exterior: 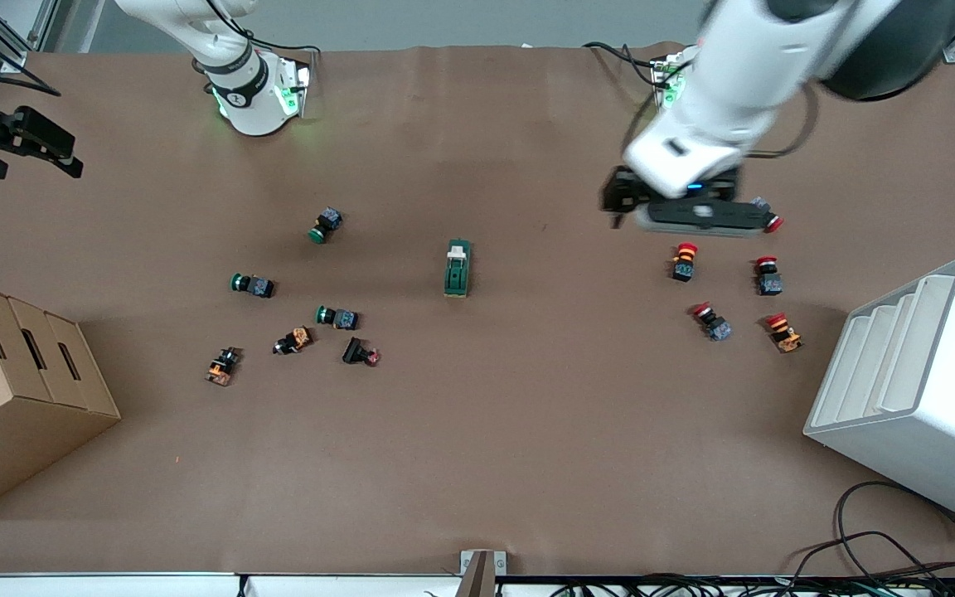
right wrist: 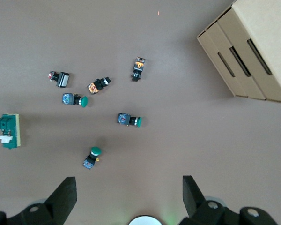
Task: Close load switch with both arms
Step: 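Lower the left gripper onto the switch base while the right gripper approaches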
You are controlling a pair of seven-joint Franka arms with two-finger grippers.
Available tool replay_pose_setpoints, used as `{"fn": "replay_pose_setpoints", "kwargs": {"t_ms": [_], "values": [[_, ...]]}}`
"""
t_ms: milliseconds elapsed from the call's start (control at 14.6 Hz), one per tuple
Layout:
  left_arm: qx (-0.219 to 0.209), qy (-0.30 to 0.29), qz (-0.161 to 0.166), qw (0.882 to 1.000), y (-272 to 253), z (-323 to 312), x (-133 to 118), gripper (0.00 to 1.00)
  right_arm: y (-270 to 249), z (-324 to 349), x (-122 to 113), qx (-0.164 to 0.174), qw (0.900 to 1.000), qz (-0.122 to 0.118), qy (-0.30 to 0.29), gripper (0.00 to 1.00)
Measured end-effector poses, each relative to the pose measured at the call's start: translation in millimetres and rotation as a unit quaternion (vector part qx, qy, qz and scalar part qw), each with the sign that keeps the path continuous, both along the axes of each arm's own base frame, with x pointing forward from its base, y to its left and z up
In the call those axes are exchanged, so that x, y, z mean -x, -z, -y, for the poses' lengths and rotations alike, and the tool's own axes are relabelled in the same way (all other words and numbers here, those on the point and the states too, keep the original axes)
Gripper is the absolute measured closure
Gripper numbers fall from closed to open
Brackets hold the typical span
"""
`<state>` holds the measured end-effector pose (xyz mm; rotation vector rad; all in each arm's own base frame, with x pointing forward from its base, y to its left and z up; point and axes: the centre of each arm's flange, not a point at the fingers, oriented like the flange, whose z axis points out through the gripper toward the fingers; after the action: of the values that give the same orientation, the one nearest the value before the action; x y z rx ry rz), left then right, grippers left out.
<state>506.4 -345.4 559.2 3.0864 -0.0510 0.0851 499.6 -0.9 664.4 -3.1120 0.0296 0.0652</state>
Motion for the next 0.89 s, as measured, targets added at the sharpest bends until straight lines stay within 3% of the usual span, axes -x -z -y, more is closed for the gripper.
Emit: {"fn": "replay_pose_setpoints", "kwargs": {"t_ms": [137,412,686,892], "values": [[0.008,-0.030,-0.001,1.000,28,55,21,0.00,0,2,0,-0.002,1.000,-0.001,0.004,0.00],[-0.029,-0.070,0.029,0.997,92,146,80,0.00,0,2,0,-0.002,1.000,0.000,0.003,0.00],[-0.083,-0.088,0.080,0.989,170,214,148,0.00,0,3,0,-0.002,1.000,-0.001,0.007,0.00],[-0.092,-0.105,0.126,0.982,231,250,197,0.00,7,3,-4,-0.002,1.000,-0.008,0.008,0.00]]}}
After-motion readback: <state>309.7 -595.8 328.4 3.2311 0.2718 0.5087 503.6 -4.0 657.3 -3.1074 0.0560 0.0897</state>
